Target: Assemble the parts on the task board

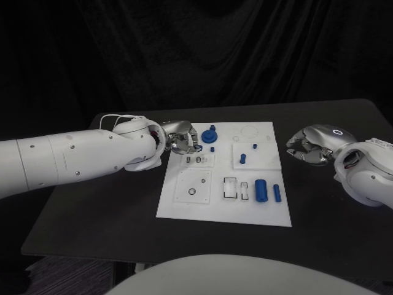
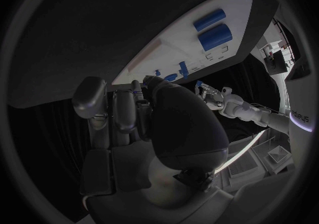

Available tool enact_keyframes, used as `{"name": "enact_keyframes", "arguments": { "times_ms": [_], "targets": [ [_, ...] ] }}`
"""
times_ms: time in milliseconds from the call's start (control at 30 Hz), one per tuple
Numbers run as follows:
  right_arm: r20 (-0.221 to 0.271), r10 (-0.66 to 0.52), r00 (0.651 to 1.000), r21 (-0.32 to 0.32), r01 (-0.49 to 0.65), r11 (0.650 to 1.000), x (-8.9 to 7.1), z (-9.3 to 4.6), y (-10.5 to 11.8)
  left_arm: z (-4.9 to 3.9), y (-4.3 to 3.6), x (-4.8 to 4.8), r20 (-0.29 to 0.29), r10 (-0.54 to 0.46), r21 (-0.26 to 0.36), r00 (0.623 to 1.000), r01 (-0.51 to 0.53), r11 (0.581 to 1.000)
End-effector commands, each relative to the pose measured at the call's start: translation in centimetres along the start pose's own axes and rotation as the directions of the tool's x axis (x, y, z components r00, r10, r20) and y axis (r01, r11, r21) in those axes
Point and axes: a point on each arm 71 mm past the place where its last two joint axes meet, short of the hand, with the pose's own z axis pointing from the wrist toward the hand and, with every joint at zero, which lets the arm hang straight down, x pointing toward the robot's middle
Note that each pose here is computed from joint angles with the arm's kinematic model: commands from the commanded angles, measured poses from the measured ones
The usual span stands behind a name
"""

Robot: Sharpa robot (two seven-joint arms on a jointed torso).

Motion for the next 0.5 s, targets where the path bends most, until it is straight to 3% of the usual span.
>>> {"name": "enact_keyframes", "arguments": {
  "times_ms": [33, 233, 500],
  "targets": [
    [-0.01, -0.002, 1.0, 0.02, 0.002, 1.0, 0.1, 0.1, -0.1, 0.39, 0.48, 0.42, -0.211, 0.066, -0.11, 0.975, -0.09, 0.99],
    [-0.012, -0.003, 1.0, 0.016, 0.003, 1.0, 0.1, 0.3, 0.1, 1.55, 0.44, -0.14, -0.301, 0.096, -0.161, 0.949, -0.15, 0.975],
    [-0.016, 0.0, 1.0, 0.014, 0.001, 1.0, 0.2, 0.5, 0.3, 2.86, -0.26, 0.11, -0.394, -0.025, -0.223, 0.919, -0.069, 0.972]
  ]
}}
